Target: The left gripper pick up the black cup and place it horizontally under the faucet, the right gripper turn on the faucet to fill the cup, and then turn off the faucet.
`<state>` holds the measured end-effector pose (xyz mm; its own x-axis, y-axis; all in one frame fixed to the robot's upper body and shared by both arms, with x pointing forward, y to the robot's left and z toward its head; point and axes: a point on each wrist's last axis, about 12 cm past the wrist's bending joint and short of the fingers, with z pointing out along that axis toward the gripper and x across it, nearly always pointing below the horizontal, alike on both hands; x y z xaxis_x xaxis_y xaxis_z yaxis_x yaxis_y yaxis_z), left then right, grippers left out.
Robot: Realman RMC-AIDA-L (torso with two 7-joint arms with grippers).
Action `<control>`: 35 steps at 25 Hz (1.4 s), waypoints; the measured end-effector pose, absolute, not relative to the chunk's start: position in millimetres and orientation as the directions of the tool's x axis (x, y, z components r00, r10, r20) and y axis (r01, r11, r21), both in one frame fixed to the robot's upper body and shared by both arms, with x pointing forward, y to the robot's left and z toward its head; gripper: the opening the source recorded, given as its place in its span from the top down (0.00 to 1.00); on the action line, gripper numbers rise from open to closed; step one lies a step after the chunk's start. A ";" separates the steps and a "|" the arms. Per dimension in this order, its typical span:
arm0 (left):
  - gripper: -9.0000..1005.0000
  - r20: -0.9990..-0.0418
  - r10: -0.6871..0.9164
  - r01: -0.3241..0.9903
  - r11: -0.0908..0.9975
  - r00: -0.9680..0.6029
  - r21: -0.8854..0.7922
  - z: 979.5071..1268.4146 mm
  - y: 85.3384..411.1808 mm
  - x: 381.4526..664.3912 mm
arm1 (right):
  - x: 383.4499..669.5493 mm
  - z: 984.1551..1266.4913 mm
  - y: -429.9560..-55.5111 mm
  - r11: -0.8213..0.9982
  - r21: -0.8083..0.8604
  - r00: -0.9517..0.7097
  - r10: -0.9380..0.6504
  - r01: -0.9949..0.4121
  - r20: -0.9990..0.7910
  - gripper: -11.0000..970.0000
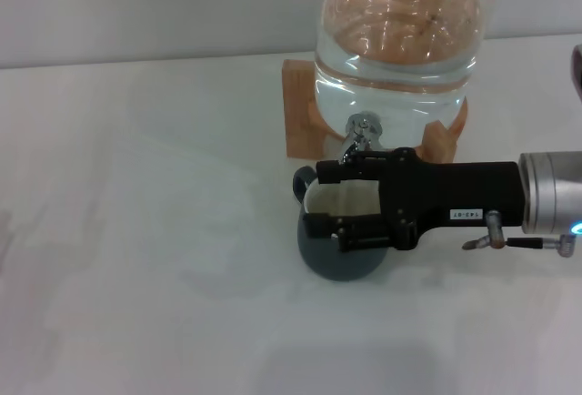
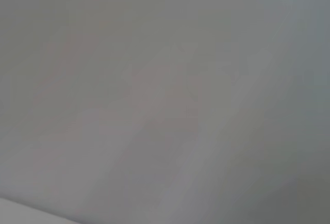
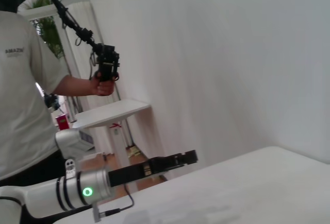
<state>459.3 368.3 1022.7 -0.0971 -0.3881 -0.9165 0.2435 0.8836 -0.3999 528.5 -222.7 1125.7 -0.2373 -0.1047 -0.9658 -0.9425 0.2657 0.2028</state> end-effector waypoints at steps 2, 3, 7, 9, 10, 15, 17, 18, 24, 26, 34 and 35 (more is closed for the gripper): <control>0.45 -0.917 -0.387 0.245 0.884 -0.097 -0.399 1023.1 367.8 460.4 | 527.5 1124.3 -229.8 0.288 0.199 -0.238 -0.107 -0.937 -0.965 0.20; 0.45 -0.917 -0.387 0.245 0.884 -0.097 -0.399 1023.1 367.8 460.4 | 527.5 1124.3 -229.8 0.288 0.199 -0.238 -0.107 -0.937 -0.965 0.20; 0.45 -0.917 -0.387 0.242 0.885 -0.095 -0.398 1023.1 368.6 460.1 | 527.4 1124.0 -239.3 0.317 0.193 -0.238 -0.110 -0.929 -0.965 0.20; 0.45 -0.917 -0.386 0.242 0.885 -0.094 -0.398 1023.3 368.9 460.2 | 527.1 1123.8 -243.4 0.328 0.191 -0.239 -0.110 -0.925 -0.965 0.20; 0.45 -0.917 -0.386 0.243 0.885 -0.094 -0.398 1023.3 368.9 460.3 | 527.1 1123.6 -245.4 0.335 0.190 -0.239 -0.111 -0.923 -0.965 0.20; 0.45 -0.918 -0.386 0.247 0.884 -0.093 -0.397 1024.1 368.1 462.0 | 527.6 1123.7 -249.8 0.350 0.185 -0.237 -0.111 -0.918 -0.965 0.20; 0.45 -0.918 -0.386 0.248 0.884 -0.093 -0.396 1024.2 367.8 462.4 | 527.8 1123.5 -250.1 0.352 0.184 -0.237 -0.112 -0.918 -0.965 0.20; 0.45 -0.918 -0.386 0.249 0.884 -0.093 -0.396 1024.2 367.8 462.5 | 527.8 1123.6 -250.2 0.353 0.184 -0.236 -0.112 -0.917 -0.965 0.20; 0.45 -0.918 -0.386 0.249 0.883 -0.094 -0.397 1024.0 367.5 462.3 | 525.9 1125.3 -250.2 0.333 0.185 -0.232 -0.109 -0.925 -0.967 0.20; 0.45 -0.918 -0.386 0.247 0.884 -0.093 -0.397 1024.0 367.7 462.2 | 523.0 1127.7 -252.1 0.310 0.183 -0.224 -0.101 -0.933 -0.969 0.20; 0.45 -0.927 -0.368 0.226 0.899 -0.071 -0.375 1025.1 373.9 459.2 | 500.1 1143.4 -307.3 0.344 0.148 -0.158 0.000 -0.927 -0.987 0.20; 0.45 -0.929 -0.364 0.218 0.903 -0.063 -0.369 1025.4 375.5 458.3 | 495.8 1142.9 -321.0 0.395 0.132 -0.140 0.009 -0.909 -0.990 0.20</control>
